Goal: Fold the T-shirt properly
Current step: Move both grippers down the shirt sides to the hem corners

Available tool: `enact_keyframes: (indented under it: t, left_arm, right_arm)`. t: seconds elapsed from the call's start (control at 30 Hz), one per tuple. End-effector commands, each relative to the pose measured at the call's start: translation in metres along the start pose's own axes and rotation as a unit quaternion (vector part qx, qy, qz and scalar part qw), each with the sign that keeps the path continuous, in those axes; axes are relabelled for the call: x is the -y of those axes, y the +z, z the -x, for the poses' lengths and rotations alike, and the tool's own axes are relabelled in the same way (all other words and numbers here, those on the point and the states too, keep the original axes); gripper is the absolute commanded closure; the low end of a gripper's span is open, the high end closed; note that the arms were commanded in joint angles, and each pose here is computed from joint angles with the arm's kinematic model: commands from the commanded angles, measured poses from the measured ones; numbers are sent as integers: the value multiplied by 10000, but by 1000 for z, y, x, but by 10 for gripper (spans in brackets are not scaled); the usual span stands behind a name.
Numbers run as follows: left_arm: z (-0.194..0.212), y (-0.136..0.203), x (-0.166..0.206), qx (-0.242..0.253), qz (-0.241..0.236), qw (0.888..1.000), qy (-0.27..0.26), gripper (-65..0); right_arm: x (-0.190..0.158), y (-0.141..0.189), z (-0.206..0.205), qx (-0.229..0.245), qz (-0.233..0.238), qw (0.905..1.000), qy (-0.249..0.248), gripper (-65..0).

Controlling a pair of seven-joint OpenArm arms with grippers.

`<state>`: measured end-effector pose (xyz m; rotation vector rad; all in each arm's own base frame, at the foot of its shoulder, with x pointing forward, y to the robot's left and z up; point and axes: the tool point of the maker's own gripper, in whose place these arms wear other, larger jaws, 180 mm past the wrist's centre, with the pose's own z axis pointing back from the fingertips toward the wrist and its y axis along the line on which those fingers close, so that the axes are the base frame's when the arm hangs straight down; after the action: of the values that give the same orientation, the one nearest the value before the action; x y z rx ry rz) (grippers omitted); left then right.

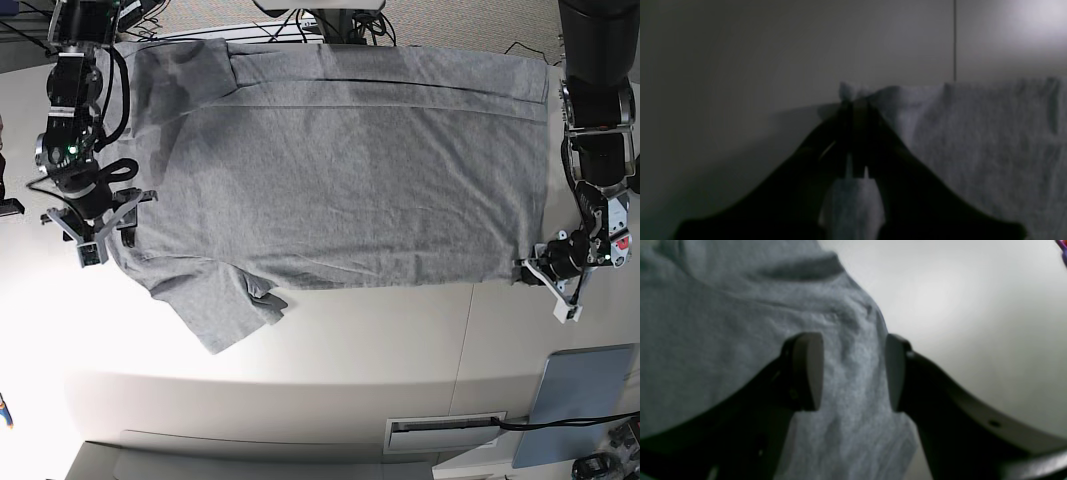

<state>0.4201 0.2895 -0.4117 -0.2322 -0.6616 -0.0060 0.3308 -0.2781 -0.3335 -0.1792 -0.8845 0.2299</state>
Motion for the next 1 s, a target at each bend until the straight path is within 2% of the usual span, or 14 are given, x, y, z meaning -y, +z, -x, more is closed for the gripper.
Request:
enact_keyframes:
  t: [0.0,0.2,0.33,0.47,0.7,0.87,0.9,0.97]
  left_arm:
    - [-25,9,-5,298,-28,9995,-64,0]
    - [-10,7,-7,171,-37,9998,-35,0]
    - [-6,7,-7,107,-37,9999,-31,0]
    - [-5,7,-7,68,-43,10000,-32,0]
    - [-5,7,-7,73,-42,10000,-30,0]
    - [-5,7,-8,73,-72,9999,-6,0]
    - [-5,7,-8,73,-71,9999,-7,0]
    - [-5,7,-8,74,-68,9999,-7,0]
  right_arm:
    - [12,-4,-18,192,81,9998,32,-295]
    - [10,-65,-50,-142,-229,9996,-96,-295]
    - [12,-103,-67,-611,-355,9975,-70,-295]
    - [20,-126,-65,-1141,-394,9926,-141,-295]
    - [5,-143,-39,-1657,-982,9813,-30,-295]
    - [-5,-141,-16,-1987,-1113,9737,-7,-285]
    - [-6,-140,-12,-2040,-1126,9725,2,-259]
    - [-10,-137,-5,-2170,-1235,9683,72,-166]
